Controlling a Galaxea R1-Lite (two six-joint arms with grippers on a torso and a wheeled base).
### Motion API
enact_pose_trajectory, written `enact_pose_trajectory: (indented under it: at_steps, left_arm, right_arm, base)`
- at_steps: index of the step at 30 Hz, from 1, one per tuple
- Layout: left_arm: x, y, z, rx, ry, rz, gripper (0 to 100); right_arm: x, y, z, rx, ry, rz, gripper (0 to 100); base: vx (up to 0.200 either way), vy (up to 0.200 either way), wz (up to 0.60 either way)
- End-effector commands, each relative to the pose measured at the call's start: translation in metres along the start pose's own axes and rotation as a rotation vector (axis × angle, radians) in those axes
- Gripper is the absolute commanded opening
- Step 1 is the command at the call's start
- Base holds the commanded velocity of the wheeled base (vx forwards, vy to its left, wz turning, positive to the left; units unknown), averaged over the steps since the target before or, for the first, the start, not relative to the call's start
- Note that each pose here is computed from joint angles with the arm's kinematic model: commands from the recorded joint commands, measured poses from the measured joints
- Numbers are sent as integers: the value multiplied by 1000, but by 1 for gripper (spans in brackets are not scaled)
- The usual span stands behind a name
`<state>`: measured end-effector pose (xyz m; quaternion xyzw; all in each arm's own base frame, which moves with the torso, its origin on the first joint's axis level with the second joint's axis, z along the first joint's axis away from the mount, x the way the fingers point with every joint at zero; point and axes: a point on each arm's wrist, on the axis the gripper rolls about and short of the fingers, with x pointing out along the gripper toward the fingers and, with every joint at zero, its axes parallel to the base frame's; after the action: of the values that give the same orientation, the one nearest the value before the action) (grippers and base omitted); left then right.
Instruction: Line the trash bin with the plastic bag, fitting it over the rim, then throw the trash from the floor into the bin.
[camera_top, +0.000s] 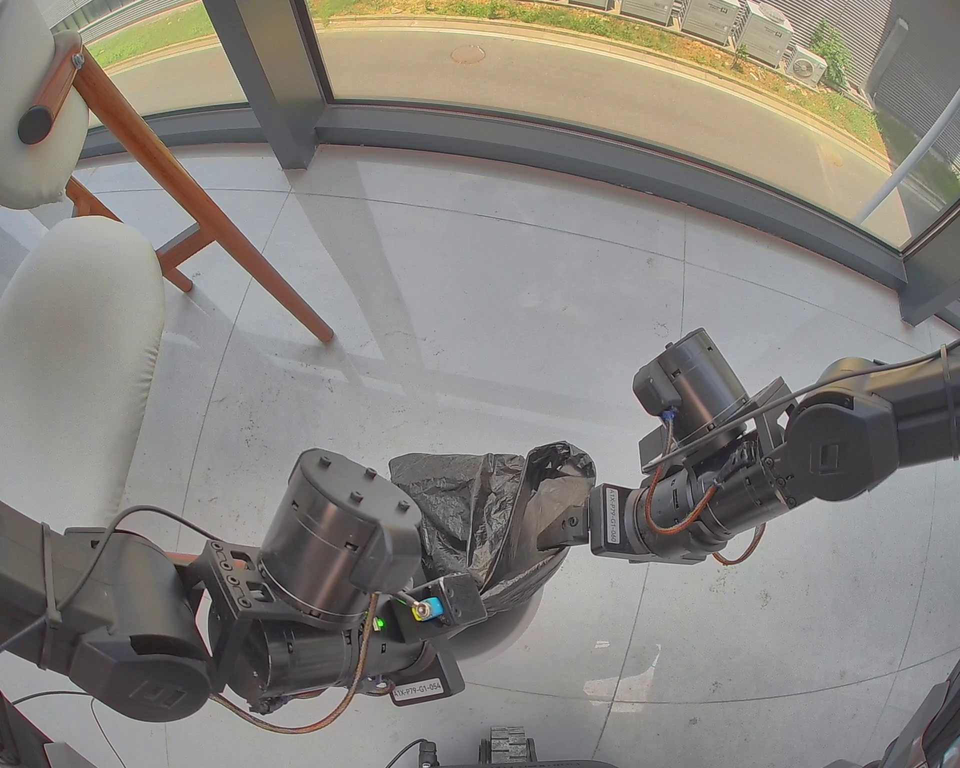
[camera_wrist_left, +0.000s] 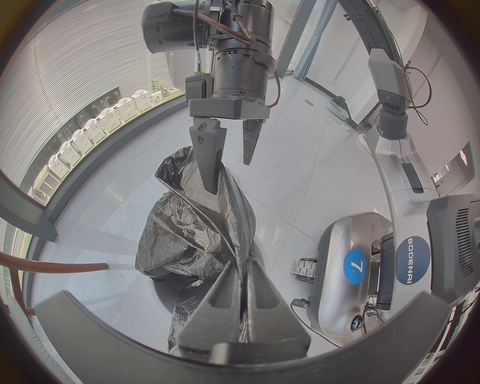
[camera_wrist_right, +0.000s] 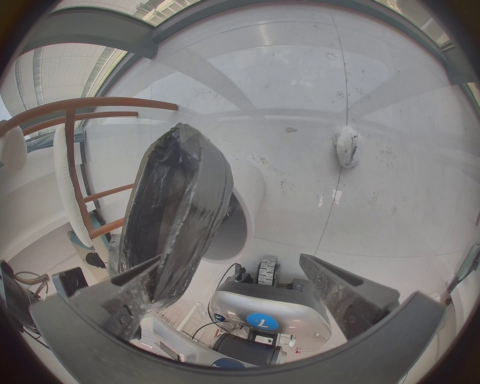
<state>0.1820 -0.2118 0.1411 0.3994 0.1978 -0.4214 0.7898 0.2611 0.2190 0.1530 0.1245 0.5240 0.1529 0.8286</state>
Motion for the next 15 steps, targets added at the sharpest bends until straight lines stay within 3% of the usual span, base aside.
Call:
enact_pose_trajectory:
  at_steps: [1,10,15]
  left_arm:
    - [0,0,1,0,-2,1,0]
    - [1,2,1,-4,0,7,0]
    - [15,-4,0,-70,31,-18,0]
  right_arm:
    - [0,2,0,-5,0,5,0]
    - [7,11,-3,-31,12,12,0]
    - [19,5,-2,-37,21,-26,0]
  base:
    - [0,0,0]
    - [0,0,0]
    - [0,0,0]
